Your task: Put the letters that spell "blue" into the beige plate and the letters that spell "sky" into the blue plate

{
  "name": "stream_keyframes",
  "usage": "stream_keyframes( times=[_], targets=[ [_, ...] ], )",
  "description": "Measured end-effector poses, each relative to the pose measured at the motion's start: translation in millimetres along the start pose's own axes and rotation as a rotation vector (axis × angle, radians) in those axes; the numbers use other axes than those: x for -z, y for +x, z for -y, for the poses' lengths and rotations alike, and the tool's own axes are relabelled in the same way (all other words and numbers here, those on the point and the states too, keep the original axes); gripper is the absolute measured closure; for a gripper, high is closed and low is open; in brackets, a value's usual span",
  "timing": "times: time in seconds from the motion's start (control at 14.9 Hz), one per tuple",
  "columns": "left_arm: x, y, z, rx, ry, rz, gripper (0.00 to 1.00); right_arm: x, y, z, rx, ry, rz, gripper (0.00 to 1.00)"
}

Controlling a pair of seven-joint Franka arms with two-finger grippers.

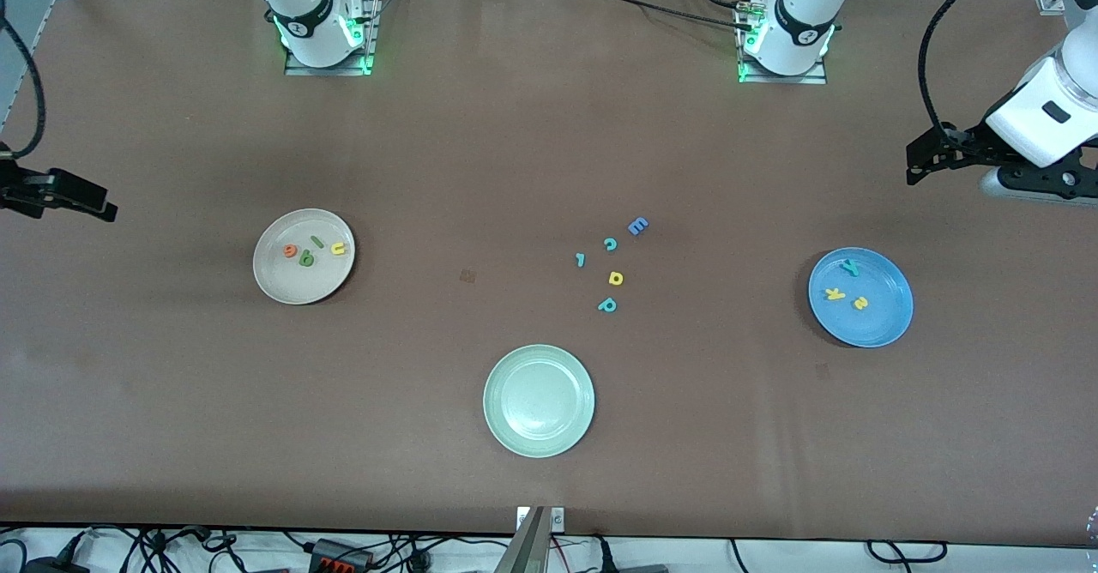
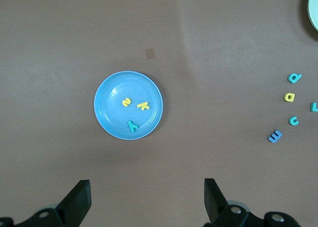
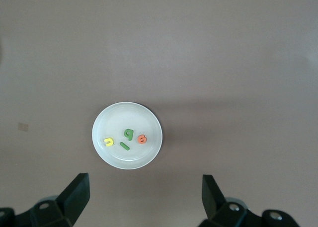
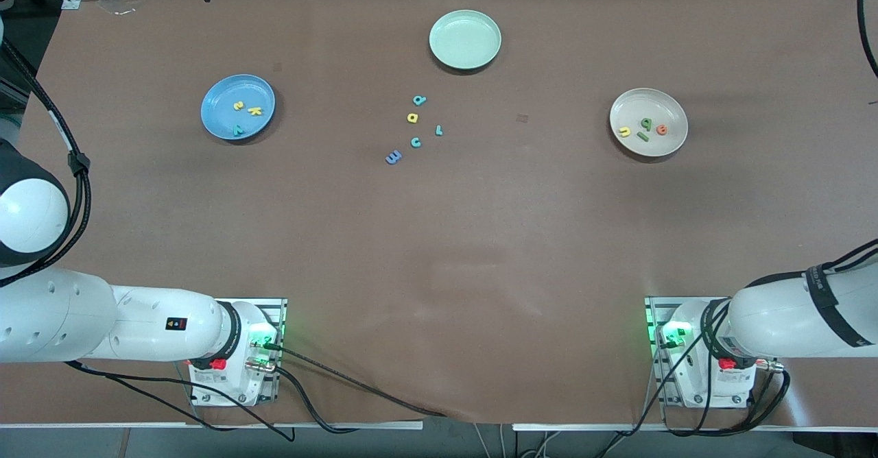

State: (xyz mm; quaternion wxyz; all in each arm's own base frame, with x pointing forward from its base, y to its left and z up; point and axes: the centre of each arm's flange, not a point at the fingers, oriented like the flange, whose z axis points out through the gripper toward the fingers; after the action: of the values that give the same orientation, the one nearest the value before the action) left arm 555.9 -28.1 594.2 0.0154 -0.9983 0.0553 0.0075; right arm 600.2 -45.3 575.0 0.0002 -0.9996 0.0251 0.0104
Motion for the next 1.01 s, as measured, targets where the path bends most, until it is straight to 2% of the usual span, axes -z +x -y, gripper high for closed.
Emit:
stream_keyframes(
  times=[0.34, 1.01],
  targets=[
    [-1, 0, -1, -0.002, 0.0, 0.001, 0.0, -1, -29, 0, 0.0, 0.004, -0.01, 0.0],
    [0, 1, -9, -0.015, 0.0, 0.0, 0.0, 3, -31, 4, 0.008, 0.004, -0.019, 0.0]
  ],
)
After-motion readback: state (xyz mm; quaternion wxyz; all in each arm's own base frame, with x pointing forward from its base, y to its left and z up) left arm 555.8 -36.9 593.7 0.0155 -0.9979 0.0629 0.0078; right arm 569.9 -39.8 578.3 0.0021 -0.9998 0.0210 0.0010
